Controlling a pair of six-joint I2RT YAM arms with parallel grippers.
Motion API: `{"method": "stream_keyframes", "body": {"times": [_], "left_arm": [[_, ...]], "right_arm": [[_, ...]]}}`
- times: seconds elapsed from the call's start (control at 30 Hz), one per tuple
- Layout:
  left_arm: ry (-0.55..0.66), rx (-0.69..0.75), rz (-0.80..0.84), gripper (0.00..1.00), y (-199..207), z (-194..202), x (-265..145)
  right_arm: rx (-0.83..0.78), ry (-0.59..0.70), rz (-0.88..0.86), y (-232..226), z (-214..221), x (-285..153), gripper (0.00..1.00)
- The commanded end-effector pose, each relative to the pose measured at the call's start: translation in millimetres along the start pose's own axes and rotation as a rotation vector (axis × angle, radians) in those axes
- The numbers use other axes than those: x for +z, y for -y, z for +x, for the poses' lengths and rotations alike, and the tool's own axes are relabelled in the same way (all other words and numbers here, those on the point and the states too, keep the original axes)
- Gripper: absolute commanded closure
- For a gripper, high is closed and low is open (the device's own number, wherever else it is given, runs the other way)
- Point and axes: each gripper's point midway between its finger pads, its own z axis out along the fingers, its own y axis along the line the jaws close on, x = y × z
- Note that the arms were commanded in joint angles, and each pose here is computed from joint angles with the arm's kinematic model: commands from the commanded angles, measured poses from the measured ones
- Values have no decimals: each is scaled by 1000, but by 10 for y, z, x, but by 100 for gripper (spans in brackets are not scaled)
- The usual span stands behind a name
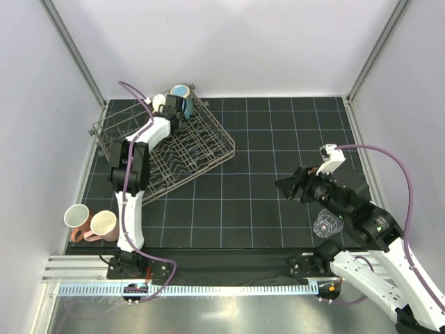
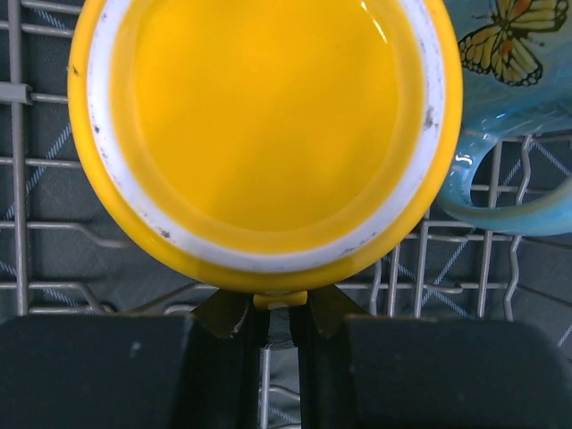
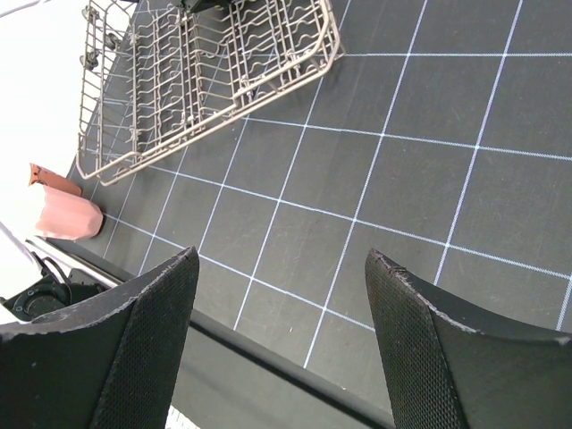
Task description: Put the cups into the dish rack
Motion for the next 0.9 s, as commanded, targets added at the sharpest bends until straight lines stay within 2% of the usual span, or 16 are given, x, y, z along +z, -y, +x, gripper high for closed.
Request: {"method": "stream_keyframes", "body": {"times": [0.0, 0.1, 0.3, 0.5, 0.63, 0.8, 0.87], "left_arm": [[113, -61, 72, 100, 274, -415, -104], [107, -58, 67, 99, 269, -383, -66], [79, -46, 52, 61, 244, -305, -23], [65, -56, 64, 48, 226, -321, -154], [37, -95, 125, 38, 273, -431, -511], [-36, -186, 243, 27, 348, -419, -996], [-40, -194, 269, 25, 277, -436, -1215]], "right_arm": [[16, 13, 7, -1, -29, 53, 24], [17, 5, 5, -11, -20, 70, 24], [29, -15, 8, -14, 8, 71, 24], [41, -33, 7, -15, 53, 54, 24], [71, -48, 95, 102, 47, 60, 24], [96, -174, 221, 255, 226, 170, 24], [107, -226, 325, 400, 306, 206, 24]]}}
